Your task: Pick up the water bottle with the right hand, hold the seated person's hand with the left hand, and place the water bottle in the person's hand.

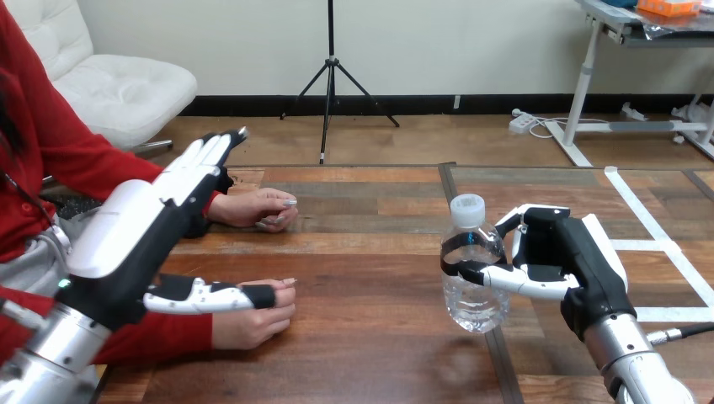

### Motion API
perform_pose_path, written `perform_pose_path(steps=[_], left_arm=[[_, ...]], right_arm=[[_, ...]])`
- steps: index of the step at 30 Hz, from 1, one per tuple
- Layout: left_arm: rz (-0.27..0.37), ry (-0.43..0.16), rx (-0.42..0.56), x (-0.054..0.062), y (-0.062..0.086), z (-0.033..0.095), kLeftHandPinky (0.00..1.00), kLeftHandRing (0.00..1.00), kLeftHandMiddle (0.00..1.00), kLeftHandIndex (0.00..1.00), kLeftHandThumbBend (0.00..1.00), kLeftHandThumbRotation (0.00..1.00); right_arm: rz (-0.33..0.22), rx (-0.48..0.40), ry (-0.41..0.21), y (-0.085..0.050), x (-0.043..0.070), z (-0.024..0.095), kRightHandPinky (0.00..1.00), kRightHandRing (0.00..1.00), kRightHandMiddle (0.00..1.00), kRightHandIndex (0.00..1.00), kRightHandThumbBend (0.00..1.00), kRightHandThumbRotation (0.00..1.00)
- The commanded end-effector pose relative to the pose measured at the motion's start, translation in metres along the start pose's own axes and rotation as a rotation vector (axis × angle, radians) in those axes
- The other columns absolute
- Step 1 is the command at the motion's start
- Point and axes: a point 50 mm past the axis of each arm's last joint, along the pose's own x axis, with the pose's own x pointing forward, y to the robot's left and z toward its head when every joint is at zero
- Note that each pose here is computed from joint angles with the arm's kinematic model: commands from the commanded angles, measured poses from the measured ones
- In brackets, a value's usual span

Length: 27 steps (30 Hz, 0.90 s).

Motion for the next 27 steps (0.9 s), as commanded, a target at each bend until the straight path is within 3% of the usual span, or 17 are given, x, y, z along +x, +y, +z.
perform_pose_path(steps=[1, 14, 27], left_arm=[[-0.005, -0.011, 0.088, 0.015, 0.02, -0.005, 0.93, 1.0, 1.0, 1.0, 1.0, 0.7], [-0.092, 0.033, 0.176, 0.02, 0.032, -0.015, 0.72, 0.85, 0.91, 0.94, 1.0, 0.65], [-0.201, 0.058, 0.216, 0.028, 0.037, -0.022, 0.69, 0.81, 0.86, 0.9, 1.0, 0.55]], right_arm=[[-0.003, -0.009, -0.123, -0.001, 0.012, 0.029, 0.01, 0.05, 0.08, 0.06, 0.47, 0.0], [0.006, 0.0, -0.138, 0.0, 0.012, 0.037, 0.01, 0.04, 0.08, 0.05, 0.45, 0.0], [0.014, 0.012, -0.164, 0.0, 0.013, 0.045, 0.0, 0.03, 0.06, 0.04, 0.41, 0.0]])
